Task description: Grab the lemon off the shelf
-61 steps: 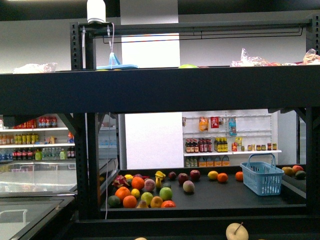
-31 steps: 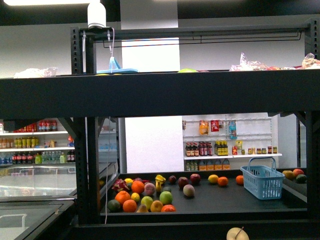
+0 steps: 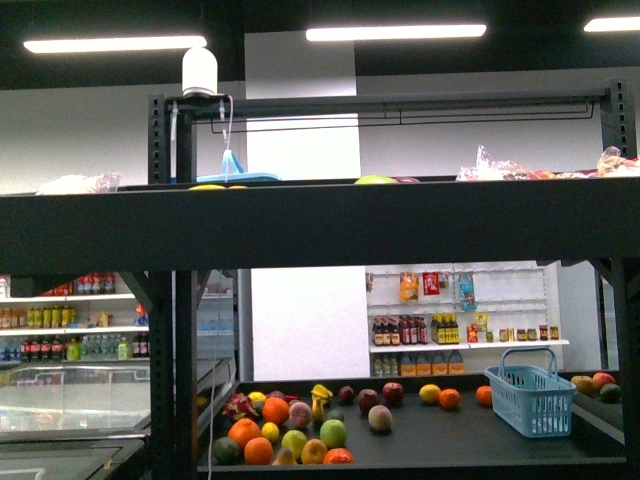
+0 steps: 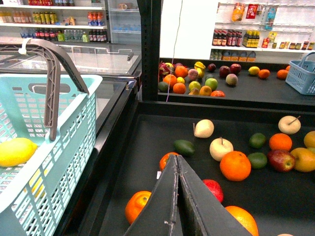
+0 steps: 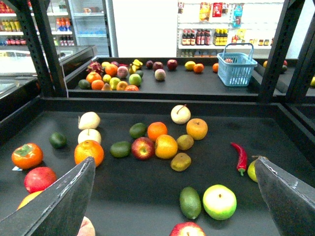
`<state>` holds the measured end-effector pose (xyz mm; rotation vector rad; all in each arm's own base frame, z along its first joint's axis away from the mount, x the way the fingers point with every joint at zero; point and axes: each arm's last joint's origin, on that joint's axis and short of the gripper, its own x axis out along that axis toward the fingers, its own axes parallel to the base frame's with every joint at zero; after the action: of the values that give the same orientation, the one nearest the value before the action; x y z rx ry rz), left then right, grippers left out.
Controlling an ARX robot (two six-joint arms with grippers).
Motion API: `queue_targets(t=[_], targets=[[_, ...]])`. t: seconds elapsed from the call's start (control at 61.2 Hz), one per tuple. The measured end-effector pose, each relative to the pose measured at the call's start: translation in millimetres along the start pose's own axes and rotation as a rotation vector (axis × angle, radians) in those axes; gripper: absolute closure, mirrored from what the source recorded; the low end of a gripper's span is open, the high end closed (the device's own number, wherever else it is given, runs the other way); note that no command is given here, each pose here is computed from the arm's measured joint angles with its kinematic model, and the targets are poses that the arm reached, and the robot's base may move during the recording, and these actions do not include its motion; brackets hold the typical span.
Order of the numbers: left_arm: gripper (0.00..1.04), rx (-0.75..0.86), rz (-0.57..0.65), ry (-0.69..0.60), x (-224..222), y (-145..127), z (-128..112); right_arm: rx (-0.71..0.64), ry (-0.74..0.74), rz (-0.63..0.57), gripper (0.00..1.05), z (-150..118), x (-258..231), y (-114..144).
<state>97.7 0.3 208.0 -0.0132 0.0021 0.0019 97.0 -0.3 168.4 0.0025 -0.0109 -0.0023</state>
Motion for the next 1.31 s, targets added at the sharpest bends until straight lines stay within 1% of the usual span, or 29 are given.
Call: queue_targets(t=[0.147,0.392,0.637,0.719,0.964,1.029,1.176,1.192,1.258,1.274,1.307], targets=[[1.02,0.002,0.001,0.007,0,0,-12,0.000,0.000,0.001,0.07,0,0,0],[1.02,0.002,0.001,0.005,0,0,-26,0.000,0.000,0.000,0.07,0,0,0],[1.02,0.002,0.000,0.001,0,0,-31,0.000,0.000,0.000,0.07,0,0,0],[1.02,0.002,0.001,0.000,0,1,-41,0.000,0.000,0.000,0.07,0,0,0],[1.02,0.002,0.000,-0.005,0,1,-41,0.000,0.000,0.000,0.07,0,0,0],[0.91,0.002,0.000,-0.005,0,1,-41,0.000,0.000,0.000,0.07,0,0,0],[0.59,0.002,0.000,-0.005,0,1,-41,0.000,0.000,0.000,0.07,0,0,0],[0.57,0.002,0.000,-0.005,0,1,-41,0.000,0.000,0.000,0.07,0,0,0],[0.43,0.002,0.000,-0.005,0,1,-41,0.000,0.000,0.000,0.07,0,0,0],[0.41,0.002,0.000,-0.005,0,1,-41,0.000,0.000,0.000,0.07,0,0,0],[0.34,0.002,0.000,-0.005,0,1,-41,0.000,0.000,0.000,0.07,0,0,0]])
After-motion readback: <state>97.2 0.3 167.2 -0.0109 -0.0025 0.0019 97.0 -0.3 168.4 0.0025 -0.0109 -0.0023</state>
